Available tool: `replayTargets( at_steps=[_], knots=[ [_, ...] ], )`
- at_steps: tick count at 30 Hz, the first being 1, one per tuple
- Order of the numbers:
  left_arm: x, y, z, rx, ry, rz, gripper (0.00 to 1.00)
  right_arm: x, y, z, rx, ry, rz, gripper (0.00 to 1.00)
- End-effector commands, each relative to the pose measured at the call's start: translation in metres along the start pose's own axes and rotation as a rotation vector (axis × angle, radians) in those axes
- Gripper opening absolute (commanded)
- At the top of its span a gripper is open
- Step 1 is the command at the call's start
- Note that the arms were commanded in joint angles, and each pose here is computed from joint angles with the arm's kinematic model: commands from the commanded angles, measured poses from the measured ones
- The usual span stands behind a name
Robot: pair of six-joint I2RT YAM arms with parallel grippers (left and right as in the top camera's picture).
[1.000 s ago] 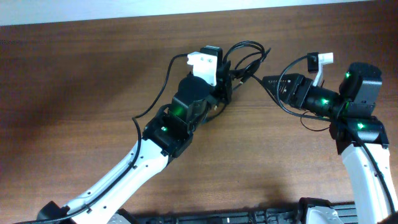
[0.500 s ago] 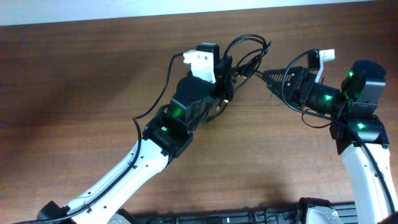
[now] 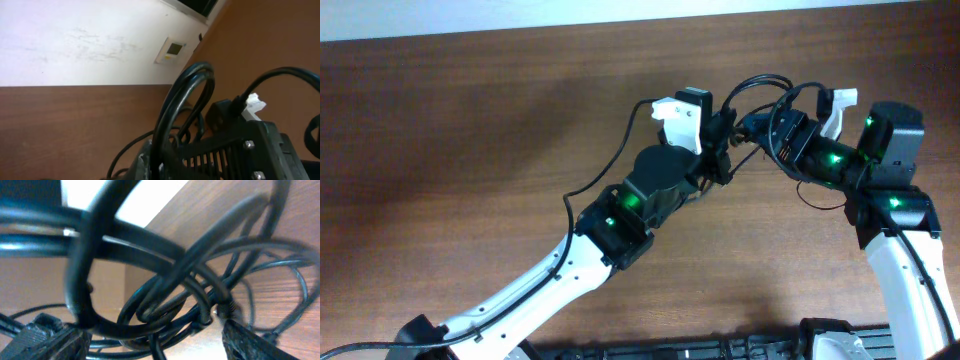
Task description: Untangle cables
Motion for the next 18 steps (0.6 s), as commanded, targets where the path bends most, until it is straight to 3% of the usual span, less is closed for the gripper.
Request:
replayTargets(
  at_steps=[1, 4, 9, 14, 18],
  knots=[
    [0.002, -0.001, -0.001, -0.007, 0.000, 0.012, 0.00, 0.004, -0.003, 0.002, -0.049, -0.029, -0.082, 0.65],
    [0.002, -0.001, -0.001, -0.008, 0.000, 0.011, 0.00, 0.006, -0.004, -0.007, -0.127, 0.003, -0.135, 0.46],
    [0.001, -0.001, -0.007, -0.083, 0.000, 0.034, 0.00, 0.008, -0.006, -0.015, -0.209, 0.029, -0.191, 0.37],
    [-0.002, -0.001, -0.002, -0.027, 0.083, 0.045, 0.00, 0.007, -0.006, -0.015, -0.208, 0.031, -0.187, 0.04],
    [-0.005, -0.001, 0.001, 0.004, 0.086, 0.061, 0.00, 0.007, -0.006, -0.016, -0.214, 0.035, -0.188, 0.04]
  ],
)
Point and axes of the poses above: each gripper's point midway between its finger pads, its own y axis out along the fingers, its own z axis along the line the jaws close on, x = y × z, the point moved 10 cm from there along -y, back along the fingers, and after that the axes turned 10 degrees about y, right-handed, at the moved point
